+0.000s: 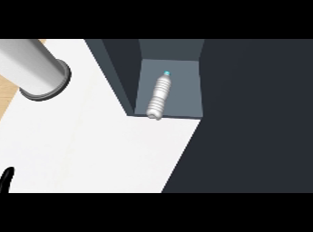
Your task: Pick up the bottled water, place it into the cabinet and close the cabinet
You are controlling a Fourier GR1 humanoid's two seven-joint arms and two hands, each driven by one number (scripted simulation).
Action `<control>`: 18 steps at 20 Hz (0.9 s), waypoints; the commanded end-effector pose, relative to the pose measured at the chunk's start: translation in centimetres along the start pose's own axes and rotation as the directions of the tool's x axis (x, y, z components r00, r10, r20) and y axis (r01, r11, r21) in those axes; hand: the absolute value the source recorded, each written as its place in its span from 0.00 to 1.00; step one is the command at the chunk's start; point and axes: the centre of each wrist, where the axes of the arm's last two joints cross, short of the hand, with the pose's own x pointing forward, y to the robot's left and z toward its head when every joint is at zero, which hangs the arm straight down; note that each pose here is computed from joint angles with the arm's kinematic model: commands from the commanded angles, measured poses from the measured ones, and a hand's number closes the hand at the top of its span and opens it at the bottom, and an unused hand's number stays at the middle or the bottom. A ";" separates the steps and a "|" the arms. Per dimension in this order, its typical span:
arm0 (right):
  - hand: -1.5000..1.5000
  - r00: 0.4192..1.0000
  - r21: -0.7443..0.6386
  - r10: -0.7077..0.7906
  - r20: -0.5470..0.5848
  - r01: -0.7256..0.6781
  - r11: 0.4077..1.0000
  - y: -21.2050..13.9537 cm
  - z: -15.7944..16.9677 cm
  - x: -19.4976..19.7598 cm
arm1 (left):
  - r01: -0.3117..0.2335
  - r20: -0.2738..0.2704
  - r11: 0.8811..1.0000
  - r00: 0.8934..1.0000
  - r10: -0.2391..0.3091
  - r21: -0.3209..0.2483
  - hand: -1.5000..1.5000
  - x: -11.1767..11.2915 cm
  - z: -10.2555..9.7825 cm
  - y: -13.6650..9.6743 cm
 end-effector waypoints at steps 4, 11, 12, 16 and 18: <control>1.00 0.975 0.100 -0.190 0.112 0.179 0.979 3.6 -4.6 2.3 | -0.016 0.008 1.000 1.000 0.016 -0.001 0.00 1.8 1.0 2.3; 1.00 0.978 0.071 -0.185 0.101 0.179 0.981 2.0 -8.8 3.3 | -0.045 0.005 0.999 0.999 0.045 -0.006 0.00 3.1 2.7 4.6; 1.00 0.977 0.085 -0.187 0.102 0.179 0.980 1.4 -9.3 4.0 | -0.032 0.007 0.999 0.999 0.032 0.003 0.00 3.2 3.1 4.7; 1.00 0.972 0.041 -0.203 0.117 0.199 0.979 -1.3 -13.0 4.9 | -0.026 0.014 1.000 1.000 0.026 -0.014 0.00 4.3 4.1 5.3; 1.00 0.965 0.047 -0.242 0.102 0.238 0.970 -2.2 -14.0 5.5 | -0.013 0.033 1.000 0.999 0.013 0.007 0.00 5.4 3.9 6.6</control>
